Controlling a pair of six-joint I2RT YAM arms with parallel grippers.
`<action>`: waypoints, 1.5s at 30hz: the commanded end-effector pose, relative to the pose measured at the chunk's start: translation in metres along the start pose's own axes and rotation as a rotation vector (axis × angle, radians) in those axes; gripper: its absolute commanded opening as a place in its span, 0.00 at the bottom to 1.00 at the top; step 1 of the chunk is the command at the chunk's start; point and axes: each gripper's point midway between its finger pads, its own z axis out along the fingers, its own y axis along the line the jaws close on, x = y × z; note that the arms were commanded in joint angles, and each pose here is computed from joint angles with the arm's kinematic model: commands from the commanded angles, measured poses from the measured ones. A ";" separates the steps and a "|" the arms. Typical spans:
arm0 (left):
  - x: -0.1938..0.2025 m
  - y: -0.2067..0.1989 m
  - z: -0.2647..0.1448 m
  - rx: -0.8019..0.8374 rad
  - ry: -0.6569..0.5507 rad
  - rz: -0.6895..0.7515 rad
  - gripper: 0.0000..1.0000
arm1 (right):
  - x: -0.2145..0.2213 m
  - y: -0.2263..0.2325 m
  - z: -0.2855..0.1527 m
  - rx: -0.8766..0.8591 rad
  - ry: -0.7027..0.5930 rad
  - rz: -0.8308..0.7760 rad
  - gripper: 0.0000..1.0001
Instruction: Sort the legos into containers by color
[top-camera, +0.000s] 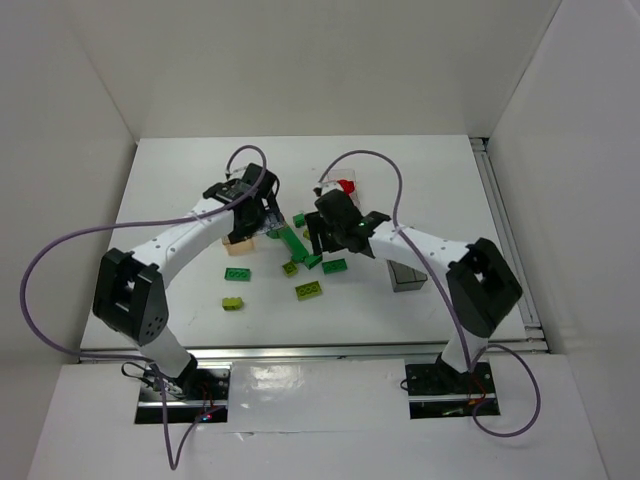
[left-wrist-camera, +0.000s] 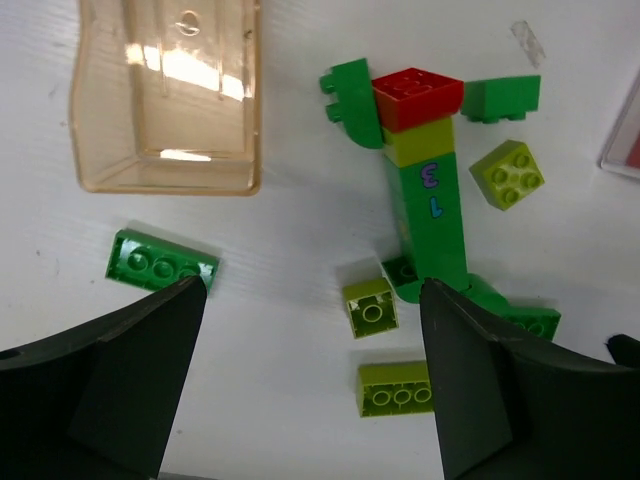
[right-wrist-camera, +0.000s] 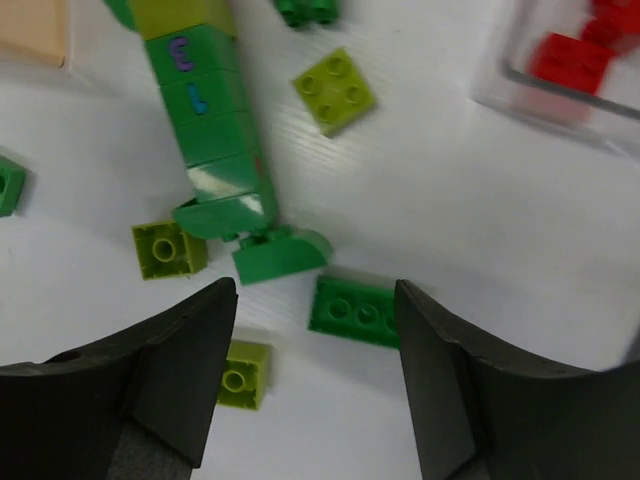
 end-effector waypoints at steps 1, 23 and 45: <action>-0.013 0.026 -0.039 -0.071 -0.082 -0.107 0.97 | 0.003 0.038 0.014 -0.086 0.032 -0.159 0.73; -0.040 0.068 -0.095 0.031 -0.183 -0.129 0.95 | -0.043 0.076 0.113 -0.011 -0.030 -0.292 0.75; 0.018 0.016 -0.035 0.053 0.039 0.025 0.87 | -0.028 0.016 -0.024 -0.224 -0.117 -0.054 0.92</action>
